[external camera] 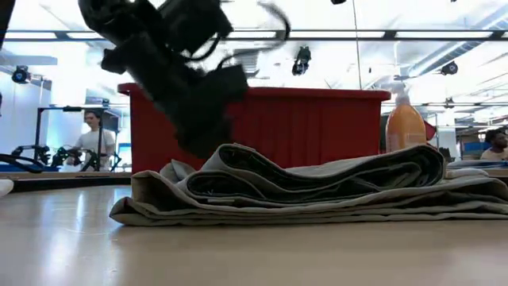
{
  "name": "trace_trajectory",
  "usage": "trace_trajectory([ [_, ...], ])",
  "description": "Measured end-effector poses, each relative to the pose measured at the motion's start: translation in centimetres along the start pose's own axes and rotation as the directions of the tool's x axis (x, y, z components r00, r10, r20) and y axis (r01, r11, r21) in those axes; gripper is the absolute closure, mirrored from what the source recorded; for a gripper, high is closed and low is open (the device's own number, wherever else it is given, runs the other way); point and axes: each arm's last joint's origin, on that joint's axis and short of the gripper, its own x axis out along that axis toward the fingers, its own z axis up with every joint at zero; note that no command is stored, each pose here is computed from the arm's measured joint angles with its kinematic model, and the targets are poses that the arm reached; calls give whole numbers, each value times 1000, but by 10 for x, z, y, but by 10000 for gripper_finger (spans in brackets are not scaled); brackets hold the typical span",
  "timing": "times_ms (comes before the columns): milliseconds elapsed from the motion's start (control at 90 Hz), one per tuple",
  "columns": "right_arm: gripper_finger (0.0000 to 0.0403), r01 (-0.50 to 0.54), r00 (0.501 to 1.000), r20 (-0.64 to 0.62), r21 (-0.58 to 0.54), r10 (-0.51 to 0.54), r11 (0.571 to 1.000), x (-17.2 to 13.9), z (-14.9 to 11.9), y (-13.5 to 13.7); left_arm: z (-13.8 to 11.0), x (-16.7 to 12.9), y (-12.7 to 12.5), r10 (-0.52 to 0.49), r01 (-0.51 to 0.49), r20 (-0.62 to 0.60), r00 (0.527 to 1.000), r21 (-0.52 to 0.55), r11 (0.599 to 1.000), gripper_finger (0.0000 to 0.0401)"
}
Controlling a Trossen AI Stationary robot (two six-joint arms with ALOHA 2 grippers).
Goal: Fold laundry
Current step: Fold the brown shorts
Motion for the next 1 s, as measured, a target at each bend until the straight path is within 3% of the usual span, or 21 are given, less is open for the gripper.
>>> trace_trajectory([
  [156,403,0,1000,0,0,0,1000,0,0,0,-6,-5,2,-9,10,-89,996,9,1000,401],
  [289,403,0,1000,0,0,0,1000,0,0,0,-11,-16,6,13,-27,-175,985,-79,997,401],
  [389,403,0,1000,0,0,0,1000,0,0,0,-17,-26,10,36,-81,-264,964,-164,983,401],
  [556,403,0,1000,0,0,0,1000,0,0,0,-30,-42,15,105,-173,-408,907,-133,976,401],
  [767,403,0,1000,-1,0,0,1000,0,0,0,-49,-59,27,219,-379,-607,764,-148,913,401],
  [900,403,0,1000,-1,0,0,1000,0,0,0,-58,-69,34,301,-547,-692,657,-162,821,401],
  [1000,403,0,1000,-1,0,0,1000,0,0,0,-61,-75,38,343,-636,-721,603,-174,752,401],
])
